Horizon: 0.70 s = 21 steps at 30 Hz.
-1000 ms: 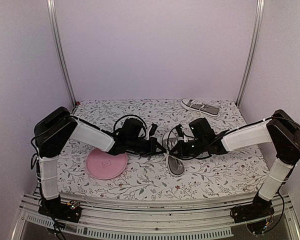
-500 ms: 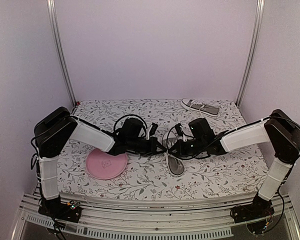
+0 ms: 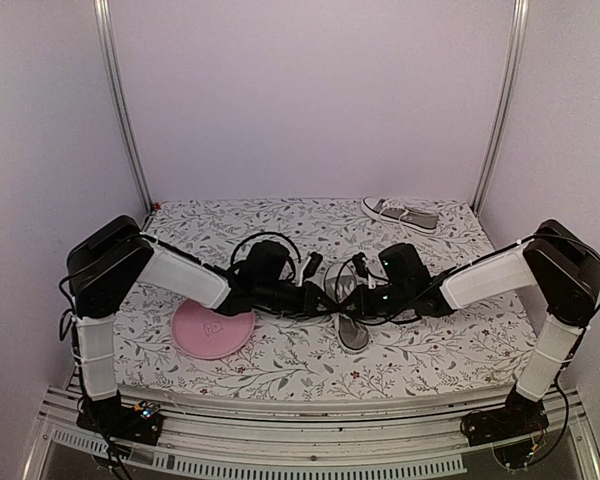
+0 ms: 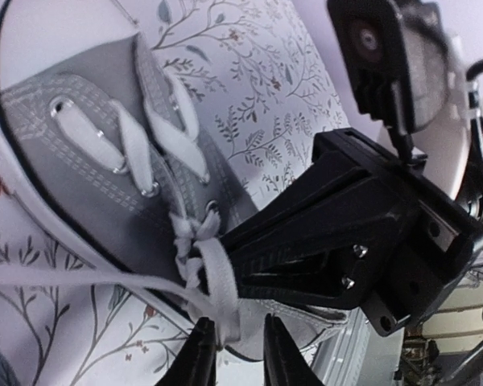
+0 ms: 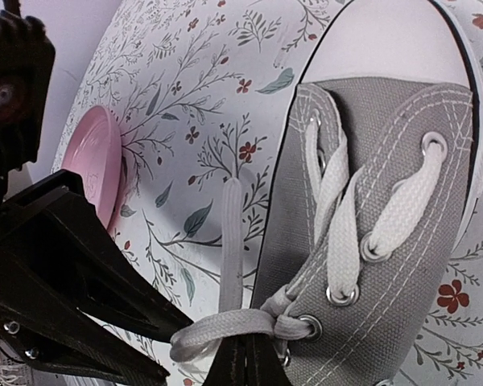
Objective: Tie the shoes
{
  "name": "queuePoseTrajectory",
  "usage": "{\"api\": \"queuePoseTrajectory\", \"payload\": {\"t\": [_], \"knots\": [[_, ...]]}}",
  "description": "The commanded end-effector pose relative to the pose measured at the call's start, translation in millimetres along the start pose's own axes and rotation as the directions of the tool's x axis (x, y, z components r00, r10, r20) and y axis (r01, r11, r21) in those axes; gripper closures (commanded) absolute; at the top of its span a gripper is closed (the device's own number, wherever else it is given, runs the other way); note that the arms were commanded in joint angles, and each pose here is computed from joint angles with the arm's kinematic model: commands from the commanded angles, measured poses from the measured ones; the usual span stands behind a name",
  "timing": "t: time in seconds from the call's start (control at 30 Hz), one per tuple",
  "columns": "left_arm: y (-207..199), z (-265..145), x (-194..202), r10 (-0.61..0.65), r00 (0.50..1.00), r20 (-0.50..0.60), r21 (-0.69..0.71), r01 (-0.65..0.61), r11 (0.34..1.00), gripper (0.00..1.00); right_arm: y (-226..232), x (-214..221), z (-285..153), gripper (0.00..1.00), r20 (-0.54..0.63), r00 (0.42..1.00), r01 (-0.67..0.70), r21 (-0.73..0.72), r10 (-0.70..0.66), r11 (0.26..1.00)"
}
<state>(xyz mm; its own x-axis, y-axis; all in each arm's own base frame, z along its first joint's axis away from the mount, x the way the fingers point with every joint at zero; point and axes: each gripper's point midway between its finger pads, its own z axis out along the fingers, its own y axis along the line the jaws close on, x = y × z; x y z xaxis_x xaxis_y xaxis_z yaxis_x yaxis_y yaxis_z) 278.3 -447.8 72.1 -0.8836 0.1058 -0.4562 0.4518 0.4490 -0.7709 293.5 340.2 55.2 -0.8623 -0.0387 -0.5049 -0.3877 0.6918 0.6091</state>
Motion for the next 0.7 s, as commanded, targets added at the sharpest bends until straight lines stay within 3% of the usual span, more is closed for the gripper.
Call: {"api": "queuePoseTrajectory", "payload": {"t": [0.0, 0.1, 0.2, 0.4, 0.67], "knots": [[-9.2, -29.0, -25.2, 0.069, 0.995, 0.069, -0.041, -0.067, 0.997, 0.74, -11.6, 7.3, -1.5, 0.98, -0.001, 1.000, -0.020, 0.040, 0.021, 0.999], [-4.9, -39.6, -37.9, 0.083, 0.992, 0.100, -0.070, -0.076, 0.995, 0.65, -12.5, 8.9, -2.2, 0.98, -0.003, 1.000, -0.020, 0.041, 0.021, 0.999], [4.5, -41.2, -47.0, 0.086, 0.990, 0.113, -0.103, -0.075, 0.992, 0.63, -13.7, 10.8, -2.2, 0.98, -0.007, 1.000, -0.023, 0.043, 0.023, 0.999], [35.8, -20.4, -45.3, 0.042, 0.997, 0.062, -0.146, -0.033, 0.989, 0.73, -13.8, 11.0, -1.9, 0.98, -0.007, 1.000, -0.025, 0.043, 0.025, 0.999], [45.4, -0.2, -32.7, 0.041, 0.999, -0.024, -0.125, -0.043, 0.991, 0.83, -13.8, 10.2, -1.2, 0.98, -0.006, 1.000, -0.026, 0.043, 0.026, 0.999]]}}
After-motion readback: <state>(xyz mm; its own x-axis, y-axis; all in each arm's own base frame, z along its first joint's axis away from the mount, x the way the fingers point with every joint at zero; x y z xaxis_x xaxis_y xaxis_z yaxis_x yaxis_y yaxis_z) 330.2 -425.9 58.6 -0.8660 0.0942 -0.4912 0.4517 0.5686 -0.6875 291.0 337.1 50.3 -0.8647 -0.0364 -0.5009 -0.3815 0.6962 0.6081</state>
